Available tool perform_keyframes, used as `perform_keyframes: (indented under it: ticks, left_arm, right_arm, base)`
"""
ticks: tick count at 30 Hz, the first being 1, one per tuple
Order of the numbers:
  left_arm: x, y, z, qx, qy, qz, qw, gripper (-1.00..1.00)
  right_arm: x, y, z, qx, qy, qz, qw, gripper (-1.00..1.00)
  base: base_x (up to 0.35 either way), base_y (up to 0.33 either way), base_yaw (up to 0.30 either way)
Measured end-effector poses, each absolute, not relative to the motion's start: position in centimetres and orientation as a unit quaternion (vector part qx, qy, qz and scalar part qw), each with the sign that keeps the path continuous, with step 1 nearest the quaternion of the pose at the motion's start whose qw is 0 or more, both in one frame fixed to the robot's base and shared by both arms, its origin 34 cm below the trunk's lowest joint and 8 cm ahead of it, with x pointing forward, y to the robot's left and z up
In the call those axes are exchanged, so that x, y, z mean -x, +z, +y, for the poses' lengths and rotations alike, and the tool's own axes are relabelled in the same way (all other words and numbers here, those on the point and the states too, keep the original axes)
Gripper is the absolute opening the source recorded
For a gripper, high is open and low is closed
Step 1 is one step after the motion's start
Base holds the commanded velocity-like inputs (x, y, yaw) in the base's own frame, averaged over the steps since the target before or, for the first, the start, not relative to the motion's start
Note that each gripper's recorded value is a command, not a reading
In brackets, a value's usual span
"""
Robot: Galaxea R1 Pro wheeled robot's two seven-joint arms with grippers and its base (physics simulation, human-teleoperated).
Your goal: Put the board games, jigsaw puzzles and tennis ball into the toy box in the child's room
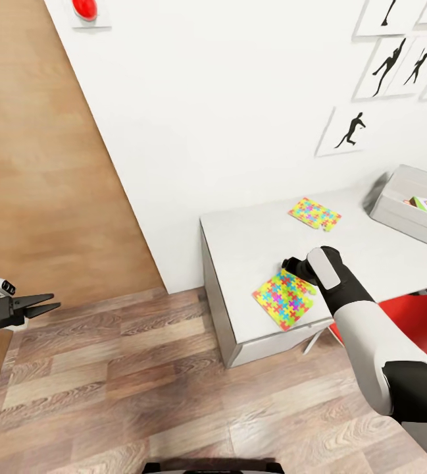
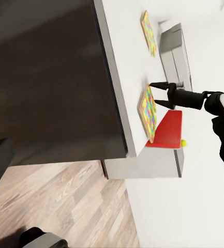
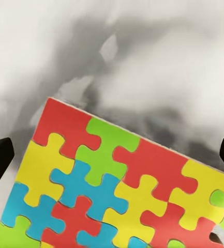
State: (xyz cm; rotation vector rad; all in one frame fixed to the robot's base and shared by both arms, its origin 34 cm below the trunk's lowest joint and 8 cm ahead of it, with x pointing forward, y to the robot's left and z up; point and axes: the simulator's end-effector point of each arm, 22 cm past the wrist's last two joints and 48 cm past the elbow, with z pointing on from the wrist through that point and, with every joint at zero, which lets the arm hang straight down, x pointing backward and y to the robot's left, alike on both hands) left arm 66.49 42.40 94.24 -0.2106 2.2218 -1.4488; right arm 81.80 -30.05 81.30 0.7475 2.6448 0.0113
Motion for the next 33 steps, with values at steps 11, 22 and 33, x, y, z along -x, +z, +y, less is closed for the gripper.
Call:
perform_keyframes:
  ticks: [11,22,33]
  left_arm:
    - [-66.49,94.23,42.37,0.077,-0.529,0.811,0.238,1.00]
    - [-66.49,94.22,42.32,0.077,-0.530,0.811,0.238,1.00]
    - [-66.50,94.23,42.38,0.077,-0.529,0.811,0.238,1.00]
  right_arm:
    - [-81.81,81.31,-29.95,-0.267,0.005,0.944,0.195,1.00]
    - [-81.81,81.31,-29.94,-0.266,0.005,0.944,0.195,1.00]
    - [-81.81,81.30,-29.95,-0.267,0.005,0.944,0.195,1.00]
  base:
    - [-0.071,0.091,0.000]
    - [-0.002,0.108,0.000]
    - [-0.056,0.037,0.000]
